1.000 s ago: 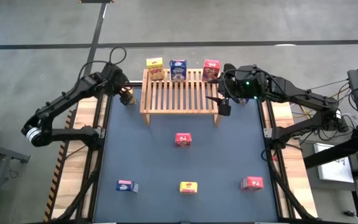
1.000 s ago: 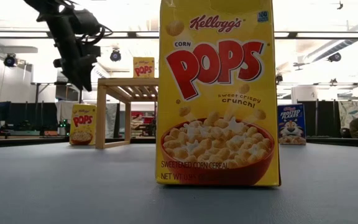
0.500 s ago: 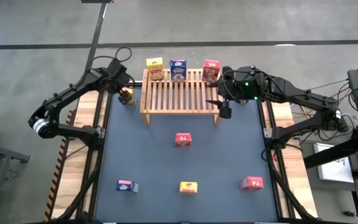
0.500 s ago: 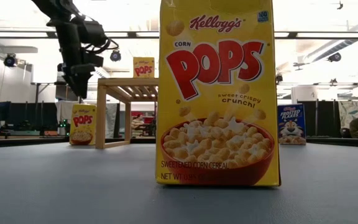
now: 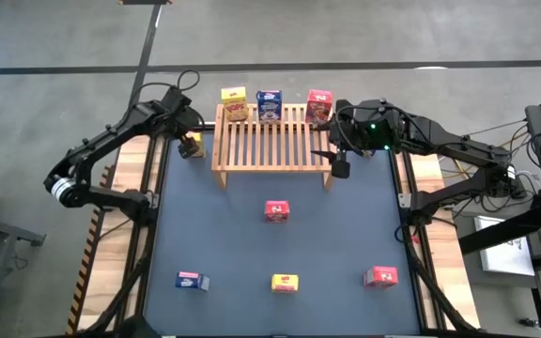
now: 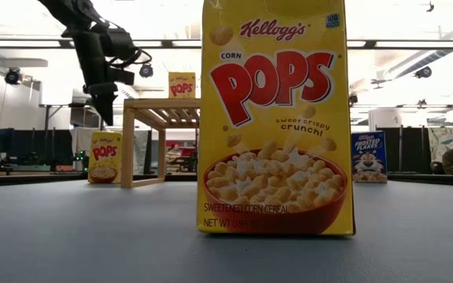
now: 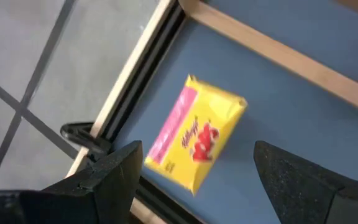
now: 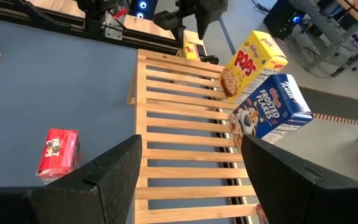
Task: Stack cereal on shelf
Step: Put the top yellow cereal box on the shelf aligned with the other yellow cereal box
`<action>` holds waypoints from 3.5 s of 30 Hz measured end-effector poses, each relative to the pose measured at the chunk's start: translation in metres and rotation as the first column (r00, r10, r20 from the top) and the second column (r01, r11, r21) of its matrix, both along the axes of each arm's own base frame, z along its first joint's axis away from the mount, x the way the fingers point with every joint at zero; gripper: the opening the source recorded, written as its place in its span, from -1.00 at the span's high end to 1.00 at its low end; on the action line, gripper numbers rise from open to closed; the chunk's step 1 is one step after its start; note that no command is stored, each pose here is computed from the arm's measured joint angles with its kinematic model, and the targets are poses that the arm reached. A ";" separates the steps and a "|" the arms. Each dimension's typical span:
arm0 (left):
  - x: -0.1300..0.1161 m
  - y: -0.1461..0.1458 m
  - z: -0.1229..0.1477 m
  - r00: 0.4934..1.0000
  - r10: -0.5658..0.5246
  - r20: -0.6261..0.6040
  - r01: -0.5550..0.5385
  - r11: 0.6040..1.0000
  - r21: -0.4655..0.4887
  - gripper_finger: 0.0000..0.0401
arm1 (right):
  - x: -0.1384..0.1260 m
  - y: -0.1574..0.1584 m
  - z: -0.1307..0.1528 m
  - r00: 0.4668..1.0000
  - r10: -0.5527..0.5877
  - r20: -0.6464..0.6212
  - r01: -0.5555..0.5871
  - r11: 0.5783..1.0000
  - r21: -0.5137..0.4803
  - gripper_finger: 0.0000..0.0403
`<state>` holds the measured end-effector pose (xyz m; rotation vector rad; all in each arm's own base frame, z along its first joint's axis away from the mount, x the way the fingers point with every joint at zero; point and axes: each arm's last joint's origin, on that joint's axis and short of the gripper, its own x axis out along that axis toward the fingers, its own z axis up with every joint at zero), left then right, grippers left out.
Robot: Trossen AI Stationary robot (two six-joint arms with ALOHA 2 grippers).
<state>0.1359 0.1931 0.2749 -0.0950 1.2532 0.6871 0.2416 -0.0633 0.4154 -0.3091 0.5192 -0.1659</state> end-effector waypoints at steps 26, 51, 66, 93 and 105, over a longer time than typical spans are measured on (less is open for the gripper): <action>0.003 0.026 -0.035 0.991 -0.061 -0.121 0.045 0.990 -0.132 -0.16 | 0.000 0.000 0.000 1.000 -0.004 0.006 0.004 1.000 0.027 -0.32; -0.007 0.005 0.059 0.999 0.049 0.002 -0.049 0.986 -0.160 0.48 | 0.000 0.000 0.000 1.000 -0.004 0.006 0.004 1.000 0.027 -0.32; -0.023 -0.046 0.190 0.892 -0.173 0.417 0.203 0.979 -0.029 0.48 | 0.001 0.000 0.000 1.000 0.003 0.008 -0.003 1.000 0.013 -0.32; 0.096 -0.014 0.137 0.862 -0.432 0.264 0.476 0.869 -0.134 0.36 | 0.001 0.000 -0.001 1.000 -0.009 0.008 0.009 0.999 0.037 -0.32; 0.129 0.012 0.150 0.889 -0.439 0.132 0.453 0.886 -0.099 0.26 | 0.002 0.000 -0.001 1.000 -0.010 0.007 0.009 0.999 0.037 -0.32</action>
